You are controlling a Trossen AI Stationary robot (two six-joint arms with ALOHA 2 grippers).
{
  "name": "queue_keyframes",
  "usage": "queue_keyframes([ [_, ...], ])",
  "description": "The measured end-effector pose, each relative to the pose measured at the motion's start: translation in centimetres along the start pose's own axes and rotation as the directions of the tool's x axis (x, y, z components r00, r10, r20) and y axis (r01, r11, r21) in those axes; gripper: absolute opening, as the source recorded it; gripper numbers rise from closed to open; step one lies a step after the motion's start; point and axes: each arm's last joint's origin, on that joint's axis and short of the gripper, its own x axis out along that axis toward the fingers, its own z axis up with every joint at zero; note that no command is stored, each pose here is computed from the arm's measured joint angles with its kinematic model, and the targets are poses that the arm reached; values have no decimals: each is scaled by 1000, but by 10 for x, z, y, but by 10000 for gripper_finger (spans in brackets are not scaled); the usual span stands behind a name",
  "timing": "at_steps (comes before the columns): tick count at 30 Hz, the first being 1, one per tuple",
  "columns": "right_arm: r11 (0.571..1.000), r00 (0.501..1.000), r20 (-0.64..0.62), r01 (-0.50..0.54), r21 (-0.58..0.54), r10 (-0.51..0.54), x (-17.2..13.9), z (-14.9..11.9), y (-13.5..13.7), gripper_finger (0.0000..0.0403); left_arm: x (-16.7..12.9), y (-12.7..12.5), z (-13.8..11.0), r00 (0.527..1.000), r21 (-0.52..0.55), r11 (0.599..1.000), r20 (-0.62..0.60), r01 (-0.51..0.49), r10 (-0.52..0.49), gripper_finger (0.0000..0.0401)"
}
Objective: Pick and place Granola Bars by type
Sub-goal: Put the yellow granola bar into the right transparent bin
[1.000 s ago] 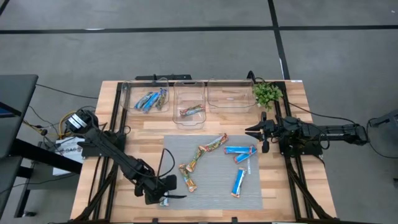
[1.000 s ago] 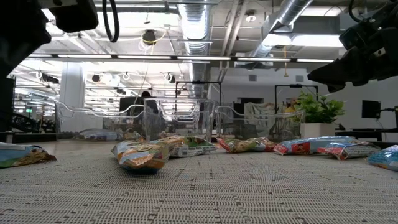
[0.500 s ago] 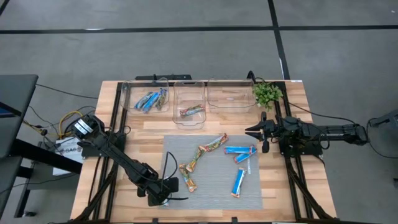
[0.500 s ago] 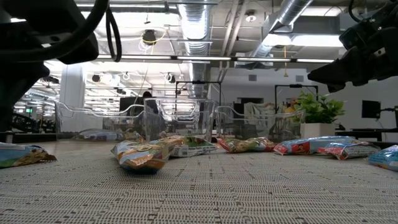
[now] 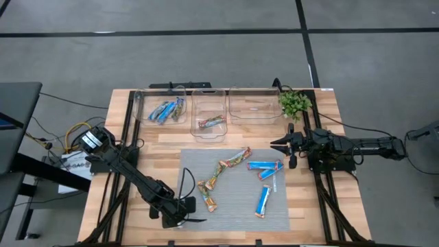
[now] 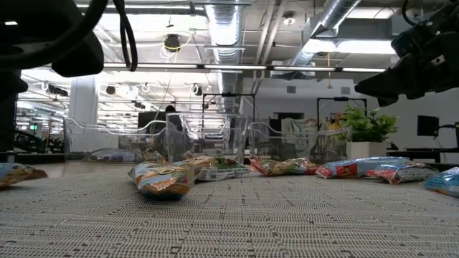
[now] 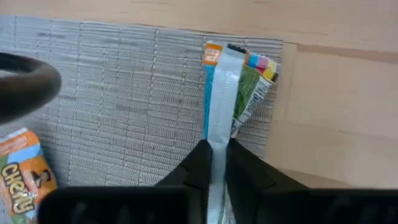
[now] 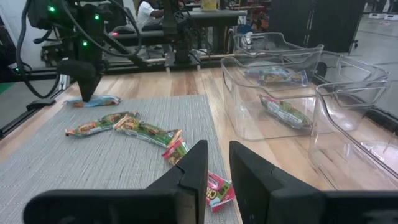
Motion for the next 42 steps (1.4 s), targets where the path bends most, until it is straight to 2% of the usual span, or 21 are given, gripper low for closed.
queue_keyframes([
  [3, 1000, 1000, 0, 0, 0, 0, 0, 0, 0, 59, 0, 0, 0, 1000, -25, 1000, 0, -3, 3, 7],
  [6, 1000, 1000, 0, 0, 0, 0, 0, 0, 0, 59, 0, 1, 0, 1000, -53, 999, 1, -9, 9, 12],
  [9, 1000, 1000, 0, 0, 0, 0, 0, 0, 0, 59, -2, 5, 3, 998, -119, 991, -25, -66, 63, 21],
  [13, 1000, 1000, 0, 0, 0, 0, 0, 0, 0, 59, -14, 20, 12, 986, -231, 958, -41, -168, 163, 22],
  [18, 1000, 1000, 0, 0, 0, 0, 0, 0, 0, 59, -29, 39, 20, 978, -229, 951, -26, -209, 208, 15],
  [24, 1000, 1000, 0, 0, 0, 0, 0, 0, 0, 59, -53, 71, 26, 949, -287, 911, 17, -297, 315, 16],
  [29, 1000, 1000, 0, 0, 0, 0, 0, 0, 0, 59, -86, 107, 32, 886, -432, 819, 89, -377, 455, 17],
  [34, 1000, 1000, 0, 0, 0, 0, 0, 0, 0, 59, -127, 143, 36, 777, -606, 683, 162, -408, 608, 17],
  [39, 1000, 1000, 0, 0, 0, 0, 0, 0, 0, 59, -170, 170, 34, 662, -792, 517, 199, -326, 722, 17],
  [42, 1000, 1000, 0, 0, 0, 0, 0, 0, 0, 59, -185, 178, 30, 627, -854, 446, 197, -267, 754, 18],
])
